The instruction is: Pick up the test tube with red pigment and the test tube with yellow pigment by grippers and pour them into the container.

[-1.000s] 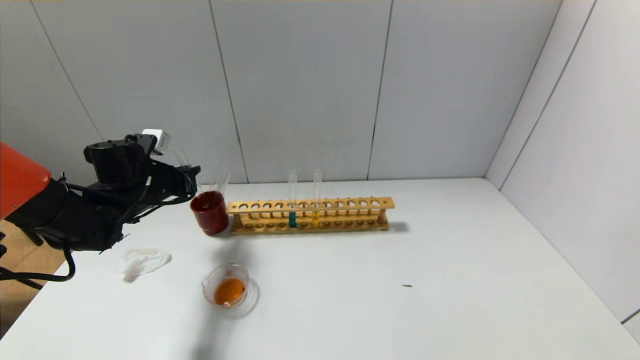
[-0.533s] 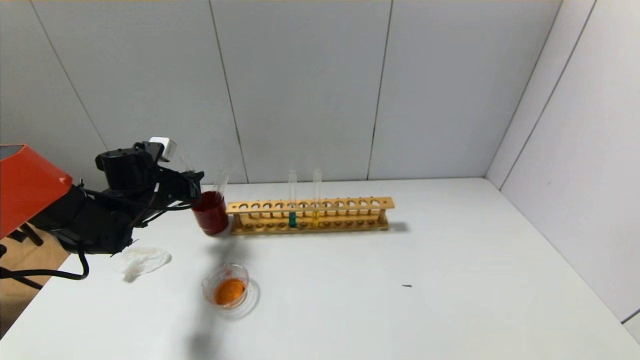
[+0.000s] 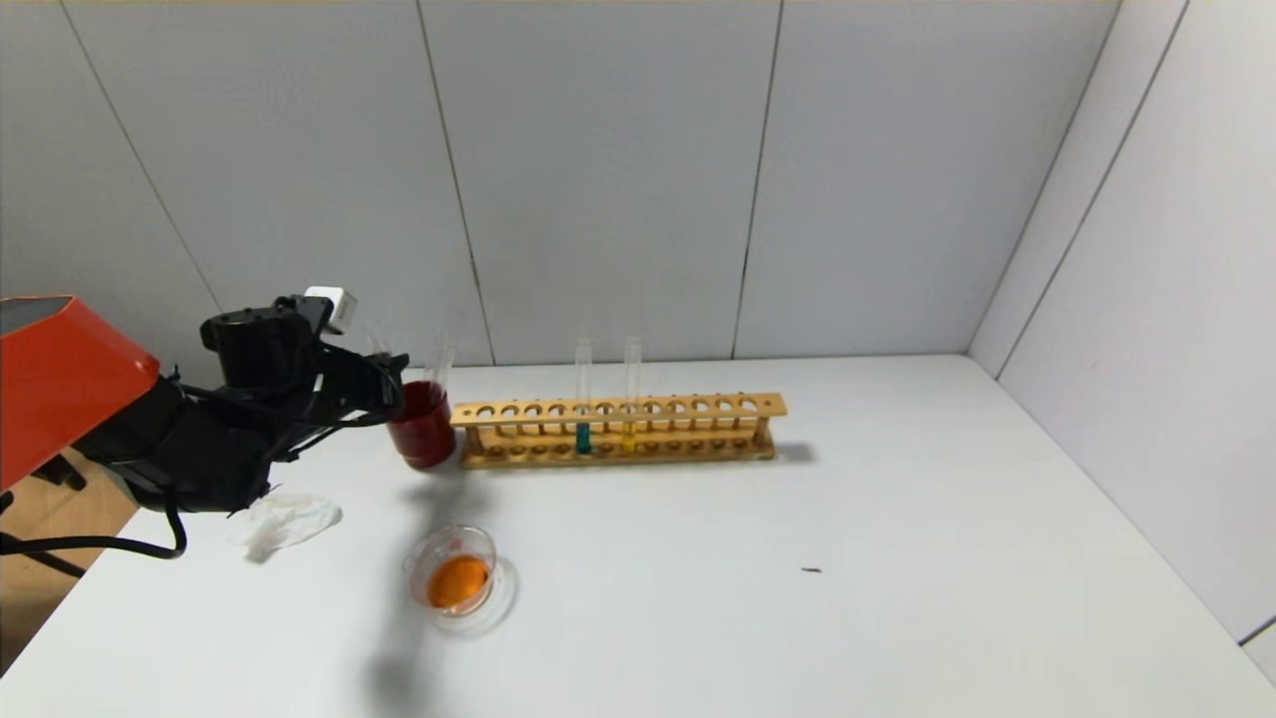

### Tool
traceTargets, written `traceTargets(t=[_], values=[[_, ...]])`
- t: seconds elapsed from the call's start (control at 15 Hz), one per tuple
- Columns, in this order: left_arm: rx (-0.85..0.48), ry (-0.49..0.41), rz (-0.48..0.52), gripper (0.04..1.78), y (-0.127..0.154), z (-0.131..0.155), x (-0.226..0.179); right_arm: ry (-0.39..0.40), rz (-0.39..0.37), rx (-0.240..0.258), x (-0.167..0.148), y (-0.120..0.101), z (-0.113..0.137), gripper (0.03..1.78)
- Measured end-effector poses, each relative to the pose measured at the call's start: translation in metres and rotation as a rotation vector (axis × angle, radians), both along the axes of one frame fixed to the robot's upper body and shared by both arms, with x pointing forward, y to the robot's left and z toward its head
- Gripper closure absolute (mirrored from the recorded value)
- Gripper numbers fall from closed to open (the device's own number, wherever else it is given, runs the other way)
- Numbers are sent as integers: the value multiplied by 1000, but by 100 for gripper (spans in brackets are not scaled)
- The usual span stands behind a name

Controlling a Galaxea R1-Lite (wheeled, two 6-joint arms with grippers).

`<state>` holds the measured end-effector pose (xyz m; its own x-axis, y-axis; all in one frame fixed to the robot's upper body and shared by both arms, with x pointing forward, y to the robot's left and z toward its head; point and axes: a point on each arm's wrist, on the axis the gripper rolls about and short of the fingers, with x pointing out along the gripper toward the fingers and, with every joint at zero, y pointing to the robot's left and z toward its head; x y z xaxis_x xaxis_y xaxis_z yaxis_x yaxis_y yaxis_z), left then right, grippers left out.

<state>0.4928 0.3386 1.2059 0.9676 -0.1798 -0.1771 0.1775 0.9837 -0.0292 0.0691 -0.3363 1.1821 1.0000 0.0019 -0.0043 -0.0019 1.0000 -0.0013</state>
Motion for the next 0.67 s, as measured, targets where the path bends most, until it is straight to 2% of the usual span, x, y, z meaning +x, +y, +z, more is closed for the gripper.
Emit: traceTargets(t=[0.13,0.27,0.67], values=[[0,2,0,145,0,0,0,0,-1,0,0,0,0,6],[1,-2,-1,129,-1,0,0,0,0,0,0,0,0,6],[9,-17,-4,37,-1,5,-1,0,-1,0,0,0,0,6]])
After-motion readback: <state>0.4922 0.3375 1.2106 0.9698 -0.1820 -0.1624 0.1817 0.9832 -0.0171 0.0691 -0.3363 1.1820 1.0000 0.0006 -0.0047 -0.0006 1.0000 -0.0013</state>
